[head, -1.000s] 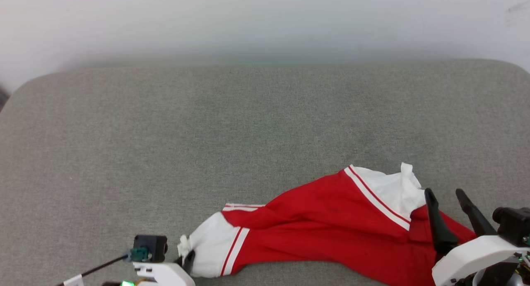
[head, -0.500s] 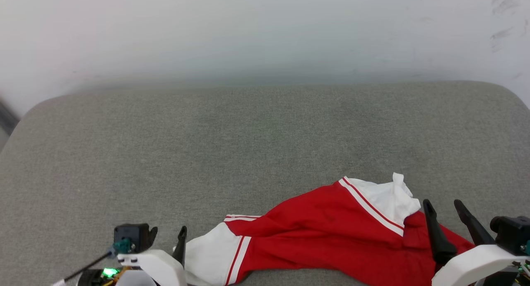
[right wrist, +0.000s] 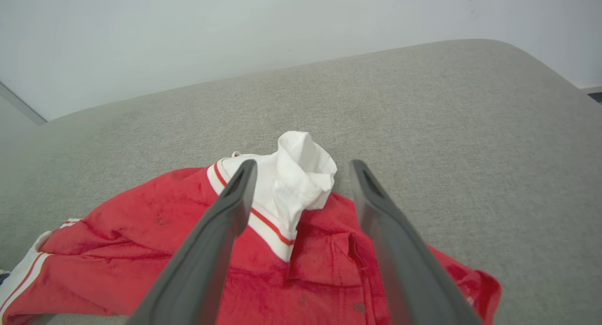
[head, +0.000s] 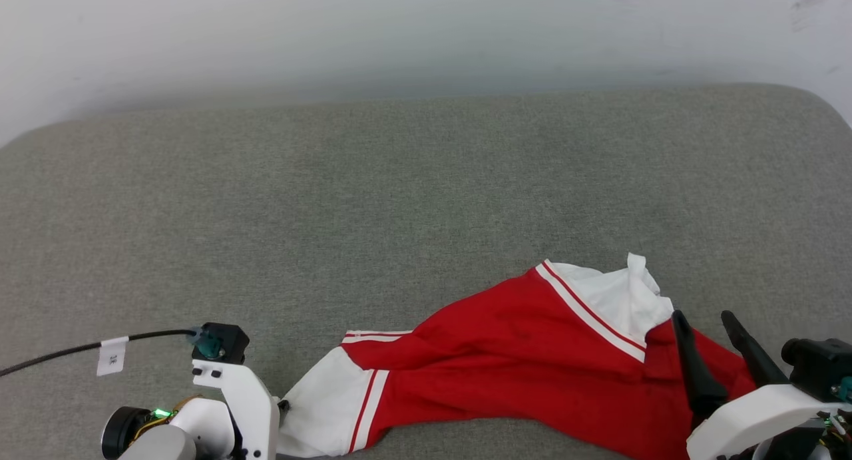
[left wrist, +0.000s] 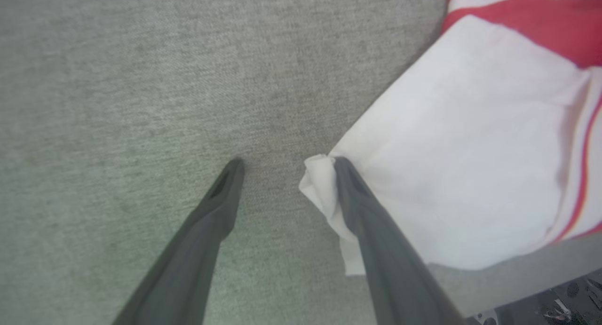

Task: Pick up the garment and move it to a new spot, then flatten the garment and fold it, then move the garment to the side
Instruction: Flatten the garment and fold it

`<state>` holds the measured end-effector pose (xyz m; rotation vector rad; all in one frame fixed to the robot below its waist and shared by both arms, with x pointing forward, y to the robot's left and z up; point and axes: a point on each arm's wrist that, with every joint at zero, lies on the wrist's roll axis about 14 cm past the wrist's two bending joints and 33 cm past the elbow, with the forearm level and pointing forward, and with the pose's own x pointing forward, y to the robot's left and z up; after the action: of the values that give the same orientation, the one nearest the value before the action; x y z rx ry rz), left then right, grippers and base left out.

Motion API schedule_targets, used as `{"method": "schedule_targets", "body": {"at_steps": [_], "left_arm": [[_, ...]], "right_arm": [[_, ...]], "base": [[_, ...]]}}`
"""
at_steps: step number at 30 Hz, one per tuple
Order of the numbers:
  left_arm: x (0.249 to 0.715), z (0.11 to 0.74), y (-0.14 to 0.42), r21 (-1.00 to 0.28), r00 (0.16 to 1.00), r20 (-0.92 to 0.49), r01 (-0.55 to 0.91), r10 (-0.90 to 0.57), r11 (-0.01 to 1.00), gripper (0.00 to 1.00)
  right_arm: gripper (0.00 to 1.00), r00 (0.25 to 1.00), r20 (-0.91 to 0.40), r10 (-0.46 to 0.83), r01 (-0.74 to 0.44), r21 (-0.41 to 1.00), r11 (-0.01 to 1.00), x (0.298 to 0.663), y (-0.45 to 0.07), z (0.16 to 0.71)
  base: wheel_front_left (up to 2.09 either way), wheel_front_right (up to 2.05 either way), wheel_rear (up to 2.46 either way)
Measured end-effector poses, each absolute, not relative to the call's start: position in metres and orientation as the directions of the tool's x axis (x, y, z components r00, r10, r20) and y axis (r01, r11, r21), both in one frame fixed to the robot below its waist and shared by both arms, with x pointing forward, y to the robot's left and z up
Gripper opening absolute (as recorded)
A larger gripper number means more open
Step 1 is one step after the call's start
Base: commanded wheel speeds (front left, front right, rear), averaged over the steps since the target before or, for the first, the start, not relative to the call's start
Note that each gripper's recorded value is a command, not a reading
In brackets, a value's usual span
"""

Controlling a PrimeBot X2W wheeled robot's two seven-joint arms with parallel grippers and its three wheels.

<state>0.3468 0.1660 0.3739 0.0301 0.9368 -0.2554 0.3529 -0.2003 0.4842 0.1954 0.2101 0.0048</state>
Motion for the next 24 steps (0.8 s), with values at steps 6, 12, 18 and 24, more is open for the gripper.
{"method": "schedule_targets", "body": {"at_steps": [6,12,18,24], "left_arm": [[0.343,0.359,0.154,-0.121,0.428,-0.872,0.280,-0.237,0.952,0.31],[0.341,0.362,0.142,-0.139,0.449,-0.854,0.292,-0.263,0.946,0.00],[0.360,0.390,0.151,-0.080,0.644,-0.733,0.236,-0.217,0.968,0.00],[0.388,0.445,0.159,-0.042,0.830,-0.527,0.188,-0.182,0.981,0.00]], "right_arm": [[1.00,0.974,-0.226,-0.007,0.052,0.192,0.980,0.354,-0.210,0.476],[1.00,0.974,-0.225,-0.023,0.067,0.188,0.980,0.353,-0.215,0.476],[1.00,0.972,-0.235,-0.020,0.068,0.195,0.978,0.355,-0.217,0.477],[1.00,0.931,-0.365,0.002,0.090,0.236,0.968,0.361,-0.224,0.456]], "base": [[0.00,0.00,0.00],[0.00,0.00,0.00],[0.00,0.00,0.00],[0.00,0.00,0.00]]}}
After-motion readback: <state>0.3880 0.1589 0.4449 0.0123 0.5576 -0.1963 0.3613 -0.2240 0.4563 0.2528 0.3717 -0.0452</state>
